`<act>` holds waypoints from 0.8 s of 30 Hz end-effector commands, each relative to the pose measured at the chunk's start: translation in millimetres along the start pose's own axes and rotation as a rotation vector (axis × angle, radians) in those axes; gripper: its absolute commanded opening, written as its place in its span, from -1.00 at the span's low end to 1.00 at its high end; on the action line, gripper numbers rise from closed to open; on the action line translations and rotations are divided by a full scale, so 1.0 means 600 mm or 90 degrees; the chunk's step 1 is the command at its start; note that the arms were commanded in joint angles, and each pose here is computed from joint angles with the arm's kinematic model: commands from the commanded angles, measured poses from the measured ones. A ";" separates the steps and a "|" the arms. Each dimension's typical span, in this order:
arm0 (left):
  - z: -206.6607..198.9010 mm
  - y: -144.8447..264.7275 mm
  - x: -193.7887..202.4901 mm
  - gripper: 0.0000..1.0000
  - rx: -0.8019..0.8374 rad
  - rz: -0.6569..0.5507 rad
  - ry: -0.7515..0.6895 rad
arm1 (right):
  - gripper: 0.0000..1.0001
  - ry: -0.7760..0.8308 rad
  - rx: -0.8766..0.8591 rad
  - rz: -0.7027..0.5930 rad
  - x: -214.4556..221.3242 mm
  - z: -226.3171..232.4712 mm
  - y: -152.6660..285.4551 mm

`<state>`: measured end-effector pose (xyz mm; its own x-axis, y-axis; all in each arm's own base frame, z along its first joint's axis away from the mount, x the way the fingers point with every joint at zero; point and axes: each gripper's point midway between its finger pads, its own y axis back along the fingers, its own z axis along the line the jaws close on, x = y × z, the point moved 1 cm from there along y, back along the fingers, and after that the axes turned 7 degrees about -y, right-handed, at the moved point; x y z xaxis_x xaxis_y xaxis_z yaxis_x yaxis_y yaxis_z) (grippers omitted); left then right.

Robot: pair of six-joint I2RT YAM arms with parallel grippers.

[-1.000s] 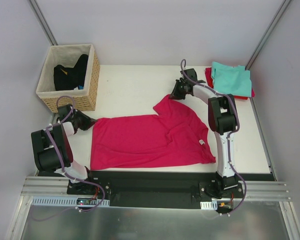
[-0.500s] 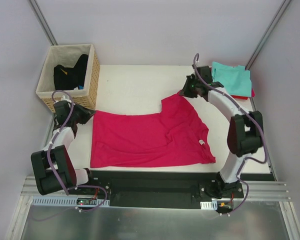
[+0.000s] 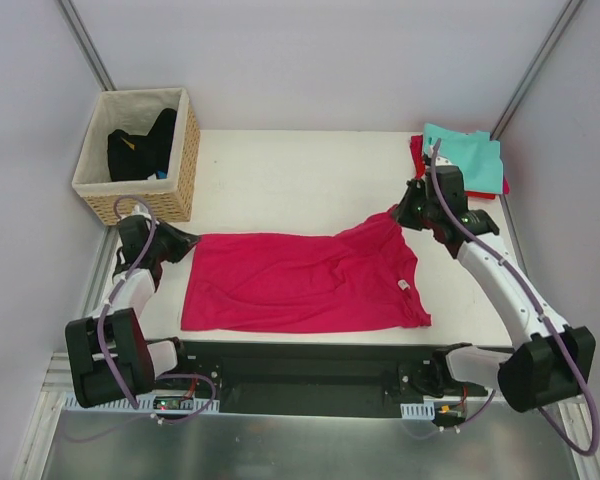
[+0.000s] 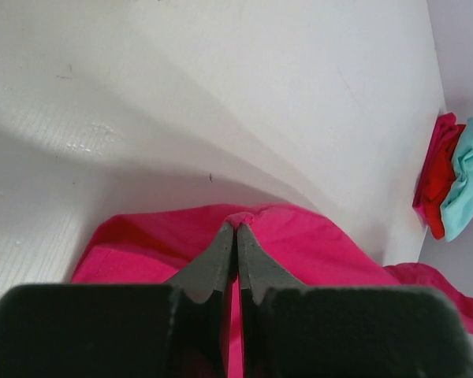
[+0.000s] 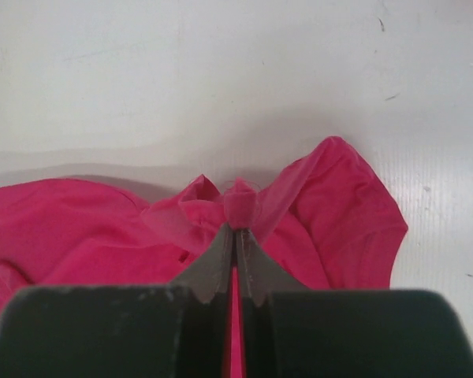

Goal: Fold and stack the t-shirts

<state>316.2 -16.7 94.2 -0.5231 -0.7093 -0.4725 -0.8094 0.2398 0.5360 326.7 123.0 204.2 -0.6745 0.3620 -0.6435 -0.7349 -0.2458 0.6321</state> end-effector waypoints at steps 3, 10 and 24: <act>-0.006 0.035 -0.017 -1.00 -0.023 -0.070 -0.015 | -0.99 0.018 0.038 -0.012 0.028 -0.035 0.049; 0.003 0.060 -0.010 -1.00 -0.047 -0.096 -0.012 | -0.99 0.011 0.046 -0.012 0.052 -0.055 0.078; 0.054 0.082 0.047 -1.00 -0.107 -0.086 0.019 | -0.99 -0.013 0.077 -0.007 0.131 -0.112 0.125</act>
<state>264.4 -5.6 96.5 -0.4107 -0.7341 -0.5407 -0.8348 0.0644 0.5467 227.6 82.2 172.3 -0.6823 0.3644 -0.6338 -0.7177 -0.1690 0.6755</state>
